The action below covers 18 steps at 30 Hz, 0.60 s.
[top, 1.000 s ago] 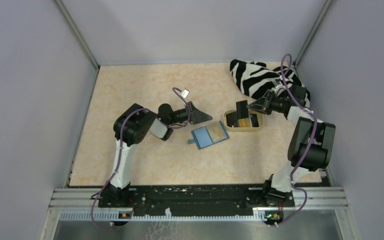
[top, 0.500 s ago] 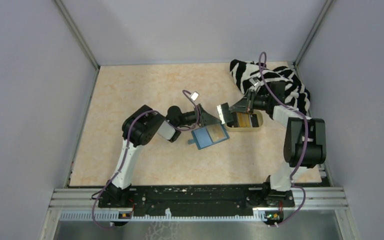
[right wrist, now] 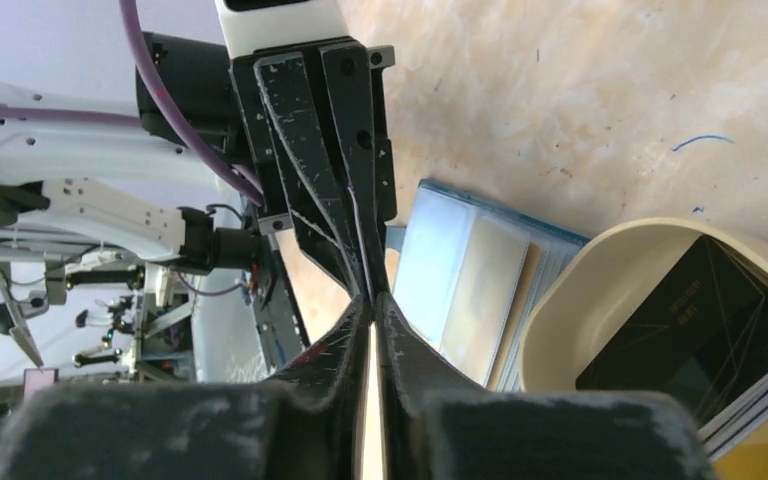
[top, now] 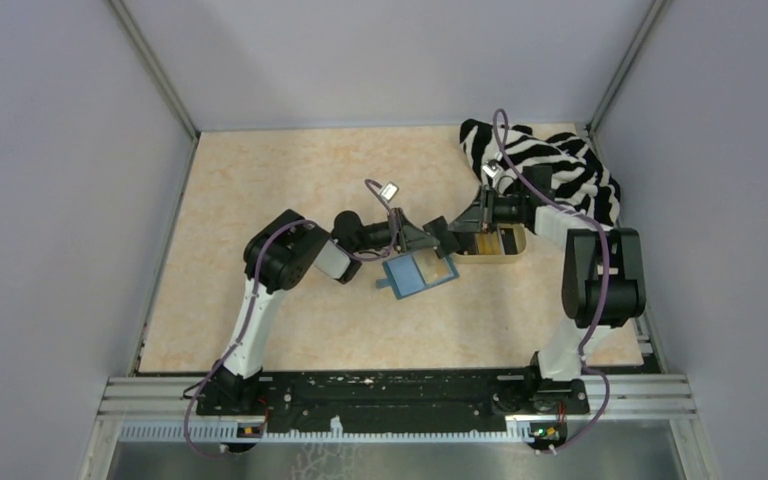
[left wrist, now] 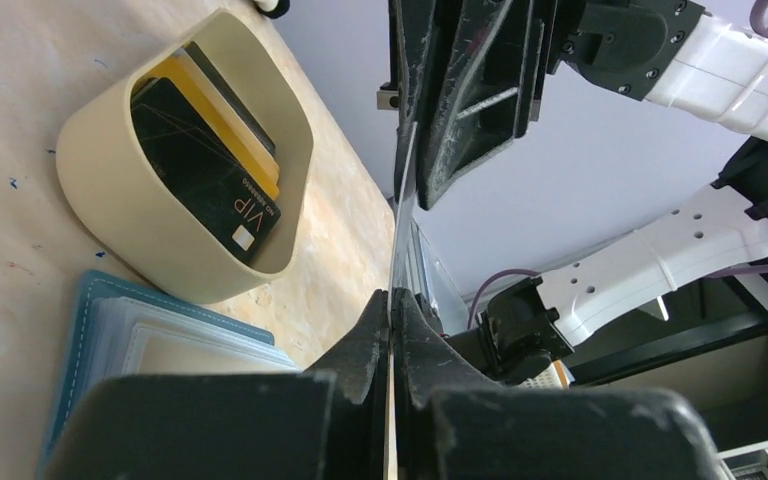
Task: Put the credit cards into the card holder
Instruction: Pick up the credit card from the storage box.
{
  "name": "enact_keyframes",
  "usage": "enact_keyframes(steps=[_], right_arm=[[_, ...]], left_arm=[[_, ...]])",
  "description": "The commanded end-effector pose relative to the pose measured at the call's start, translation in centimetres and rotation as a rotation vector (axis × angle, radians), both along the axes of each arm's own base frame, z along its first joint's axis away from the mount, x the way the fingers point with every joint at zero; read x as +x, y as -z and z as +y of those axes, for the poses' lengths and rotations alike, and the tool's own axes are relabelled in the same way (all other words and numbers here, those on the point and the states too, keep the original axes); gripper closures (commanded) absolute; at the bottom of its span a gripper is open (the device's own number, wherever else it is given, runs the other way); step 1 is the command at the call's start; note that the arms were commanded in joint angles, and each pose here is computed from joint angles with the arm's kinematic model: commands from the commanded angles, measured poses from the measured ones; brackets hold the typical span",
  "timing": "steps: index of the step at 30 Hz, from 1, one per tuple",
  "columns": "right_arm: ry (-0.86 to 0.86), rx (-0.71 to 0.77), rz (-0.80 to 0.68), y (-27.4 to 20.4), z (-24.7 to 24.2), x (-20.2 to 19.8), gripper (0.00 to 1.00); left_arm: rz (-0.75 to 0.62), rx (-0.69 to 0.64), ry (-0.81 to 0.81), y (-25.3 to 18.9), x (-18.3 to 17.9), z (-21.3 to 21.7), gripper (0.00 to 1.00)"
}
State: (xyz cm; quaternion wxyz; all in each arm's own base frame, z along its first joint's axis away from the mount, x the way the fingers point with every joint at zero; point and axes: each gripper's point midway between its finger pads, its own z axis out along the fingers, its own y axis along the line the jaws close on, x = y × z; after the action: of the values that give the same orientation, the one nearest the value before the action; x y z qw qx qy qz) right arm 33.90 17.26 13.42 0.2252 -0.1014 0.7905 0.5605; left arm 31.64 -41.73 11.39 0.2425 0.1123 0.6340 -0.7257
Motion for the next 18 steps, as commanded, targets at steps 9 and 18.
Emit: enact_keyframes(steps=[9, 18], right_arm=[[-0.187, -0.09, -0.403, -3.8, 0.9, -2.0, 0.33], [-0.357, -0.108, -0.555, -2.6, 4.1, -5.2, 0.28]], left_arm=[[-0.358, -0.126, -0.098, -6.3, -1.9, 3.9, 1.0], [-0.438, -0.137, -0.108, -8.8, -3.6, 5.0, 1.0]])
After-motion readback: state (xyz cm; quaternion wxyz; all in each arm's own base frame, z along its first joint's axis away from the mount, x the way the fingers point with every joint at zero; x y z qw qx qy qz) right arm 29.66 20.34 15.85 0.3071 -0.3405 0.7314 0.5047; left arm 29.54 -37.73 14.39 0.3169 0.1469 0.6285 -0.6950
